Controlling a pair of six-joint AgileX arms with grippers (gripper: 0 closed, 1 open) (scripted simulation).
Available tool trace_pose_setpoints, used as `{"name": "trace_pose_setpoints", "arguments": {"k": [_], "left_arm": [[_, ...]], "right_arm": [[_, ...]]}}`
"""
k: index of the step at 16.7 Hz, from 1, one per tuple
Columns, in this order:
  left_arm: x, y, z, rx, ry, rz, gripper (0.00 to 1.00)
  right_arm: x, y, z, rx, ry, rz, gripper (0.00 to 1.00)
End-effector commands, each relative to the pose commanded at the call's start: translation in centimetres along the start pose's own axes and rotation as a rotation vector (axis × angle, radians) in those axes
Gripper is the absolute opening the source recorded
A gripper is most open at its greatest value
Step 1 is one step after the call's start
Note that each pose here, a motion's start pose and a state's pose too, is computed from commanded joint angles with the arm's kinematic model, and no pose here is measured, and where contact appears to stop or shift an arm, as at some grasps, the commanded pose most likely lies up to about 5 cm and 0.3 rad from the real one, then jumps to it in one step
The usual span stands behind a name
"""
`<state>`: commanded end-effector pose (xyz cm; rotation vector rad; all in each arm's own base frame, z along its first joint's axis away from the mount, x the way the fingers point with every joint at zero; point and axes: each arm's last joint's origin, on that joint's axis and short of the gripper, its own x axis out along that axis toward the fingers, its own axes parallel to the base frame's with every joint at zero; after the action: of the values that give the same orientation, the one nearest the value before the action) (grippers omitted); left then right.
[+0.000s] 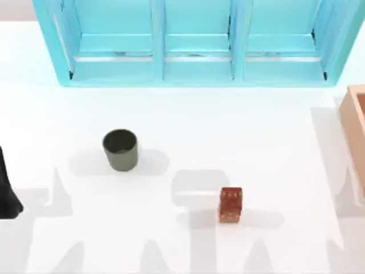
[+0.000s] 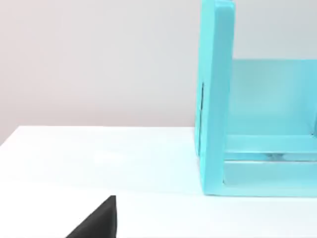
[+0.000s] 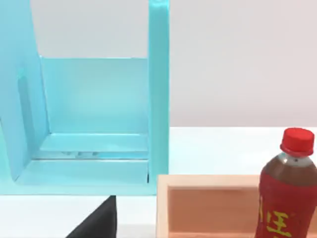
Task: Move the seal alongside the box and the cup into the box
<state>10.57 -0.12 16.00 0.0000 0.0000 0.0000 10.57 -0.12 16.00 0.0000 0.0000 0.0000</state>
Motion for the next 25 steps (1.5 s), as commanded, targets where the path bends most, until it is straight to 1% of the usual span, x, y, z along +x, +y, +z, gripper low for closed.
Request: {"name": "trace_pose_setpoints", "arguments": {"k": [2,4,6,8,10,12,15,17,20,22,25], "left_arm": [[0.0,0.0,0.0,0.000,0.000,0.000,1.00],[0.0,0.0,0.0,0.000,0.000,0.000,1.00],[0.0,0.0,0.0,0.000,0.000,0.000,1.00],[0.0,0.0,0.0,0.000,0.000,0.000,1.00],[0.0,0.0,0.0,0.000,0.000,0.000,1.00],[0.0,0.0,0.0,0.000,0.000,0.000,1.00],[0.0,0.0,0.0,0.000,0.000,0.000,1.00],[0.0,0.0,0.0,0.000,0.000,0.000,1.00],[0.0,0.0,0.0,0.000,0.000,0.000,1.00],[0.0,0.0,0.0,0.000,0.000,0.000,1.00],[0.0,0.0,0.0,0.000,0.000,0.000,1.00]], "right_arm": [[0.0,0.0,0.0,0.000,0.000,0.000,1.00],[0.0,0.2,0.6,0.017,0.023,0.018,1.00],[0.1,0.6,2.0,0.054,0.077,0.054,1.00],[0.5,1.2,4.0,0.102,0.166,0.100,1.00],[1.5,2.2,6.3,0.151,0.295,0.147,1.00],[3.2,3.6,8.3,0.191,0.468,0.185,1.00],[7.2,6.9,9.8,0.216,0.778,0.207,1.00],[10.0,9.9,9.7,0.204,0.987,0.194,1.00],[13.3,15.0,8.3,0.154,1.251,0.141,1.00],[14.6,18.3,7.2,0.114,1.377,0.099,1.00],[15.7,22.5,5.8,0.059,1.495,0.043,1.00]]}}
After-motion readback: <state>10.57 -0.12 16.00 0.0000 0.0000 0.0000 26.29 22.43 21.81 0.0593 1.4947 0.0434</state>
